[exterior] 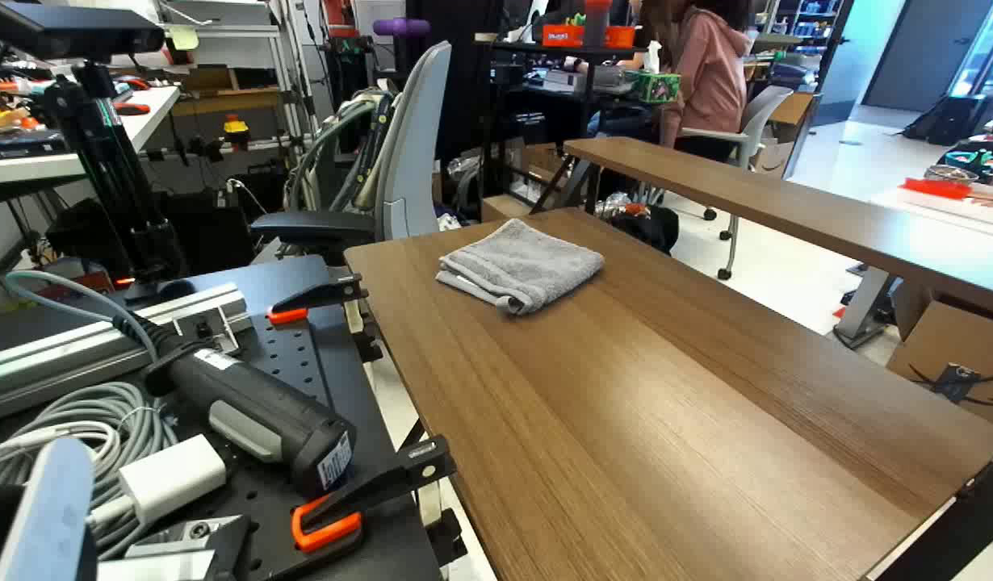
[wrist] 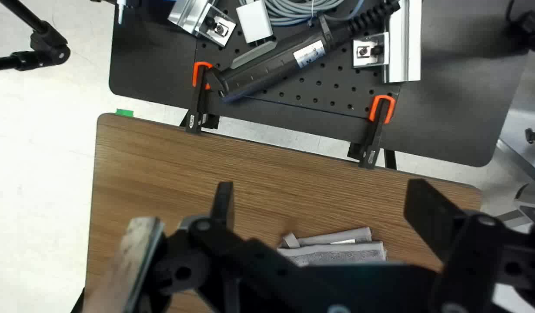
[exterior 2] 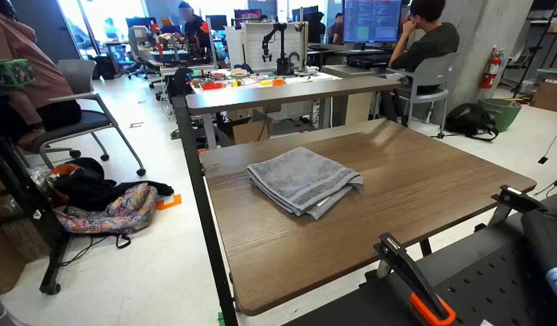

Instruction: Move the towel to the right

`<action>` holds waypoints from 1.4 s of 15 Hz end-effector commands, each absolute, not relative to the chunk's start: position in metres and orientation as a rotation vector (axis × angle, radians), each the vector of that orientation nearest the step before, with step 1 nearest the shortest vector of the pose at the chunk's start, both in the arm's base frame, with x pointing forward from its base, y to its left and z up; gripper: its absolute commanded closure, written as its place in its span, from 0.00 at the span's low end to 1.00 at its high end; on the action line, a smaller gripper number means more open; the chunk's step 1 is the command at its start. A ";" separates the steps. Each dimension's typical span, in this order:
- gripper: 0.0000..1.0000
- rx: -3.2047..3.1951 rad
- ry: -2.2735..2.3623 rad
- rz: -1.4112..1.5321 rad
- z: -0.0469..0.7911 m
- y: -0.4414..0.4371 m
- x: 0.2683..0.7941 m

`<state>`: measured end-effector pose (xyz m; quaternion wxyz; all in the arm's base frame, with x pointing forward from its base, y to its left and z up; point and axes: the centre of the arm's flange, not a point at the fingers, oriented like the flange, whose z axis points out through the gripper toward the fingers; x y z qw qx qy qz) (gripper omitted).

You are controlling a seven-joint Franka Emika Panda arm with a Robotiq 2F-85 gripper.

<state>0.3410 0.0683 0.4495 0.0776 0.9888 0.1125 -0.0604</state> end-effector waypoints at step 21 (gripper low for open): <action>0.00 3.163 -0.188 -0.016 0.280 0.133 0.474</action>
